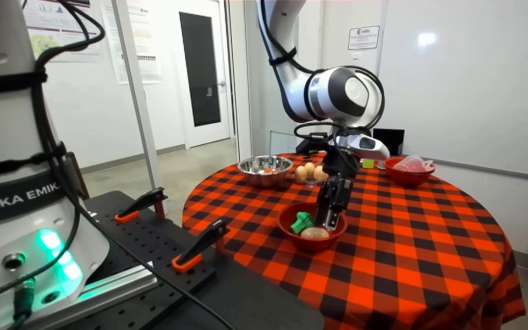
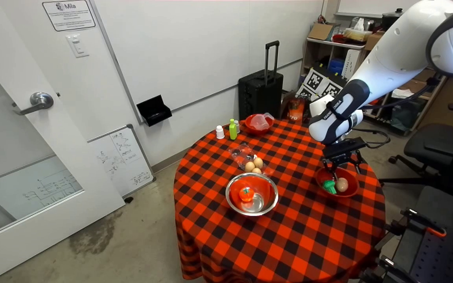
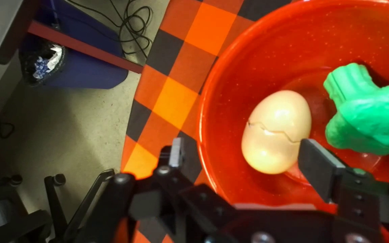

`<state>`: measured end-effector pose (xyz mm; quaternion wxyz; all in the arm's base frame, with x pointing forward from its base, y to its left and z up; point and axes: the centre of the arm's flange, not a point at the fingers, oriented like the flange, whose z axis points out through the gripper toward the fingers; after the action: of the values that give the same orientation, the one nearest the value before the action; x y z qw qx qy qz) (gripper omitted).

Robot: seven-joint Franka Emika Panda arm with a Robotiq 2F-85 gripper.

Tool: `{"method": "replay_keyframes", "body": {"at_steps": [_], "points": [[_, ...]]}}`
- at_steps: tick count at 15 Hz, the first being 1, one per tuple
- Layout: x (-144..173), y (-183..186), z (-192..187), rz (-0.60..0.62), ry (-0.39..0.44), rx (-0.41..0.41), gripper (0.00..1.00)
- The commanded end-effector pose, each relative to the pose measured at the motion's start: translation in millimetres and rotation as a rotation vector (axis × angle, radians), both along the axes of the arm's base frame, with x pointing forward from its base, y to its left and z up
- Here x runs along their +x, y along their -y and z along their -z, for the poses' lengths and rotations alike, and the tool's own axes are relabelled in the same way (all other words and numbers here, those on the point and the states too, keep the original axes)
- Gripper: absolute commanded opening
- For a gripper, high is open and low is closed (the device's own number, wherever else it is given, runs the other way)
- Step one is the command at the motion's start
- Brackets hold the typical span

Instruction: Pick up the egg from the table and place it in the red bowl

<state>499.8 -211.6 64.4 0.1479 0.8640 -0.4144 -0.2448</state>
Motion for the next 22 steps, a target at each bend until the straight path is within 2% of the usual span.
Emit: {"method": "replay_keyframes", "body": {"at_steps": [1,4,8,13,14,19,20,22], "points": [[6,-1,-7,-0.01,0.008,-0.033,1.0],[8,0,-14,-0.01,0.019,-0.038,1.0],[12,-2,-41,-0.012,0.059,-0.026,1.0],[17,-15,-106,-0.019,0.124,0.128,1.0],[16,-19,-121,-0.043,0.12,0.191,1.0],[4,-47,-193,-0.24,0.103,0.37,1.0],[20,-36,-163,-0.182,0.099,0.292,1.0],[16,-44,-185,-0.223,0.108,0.326,1.0]]}}
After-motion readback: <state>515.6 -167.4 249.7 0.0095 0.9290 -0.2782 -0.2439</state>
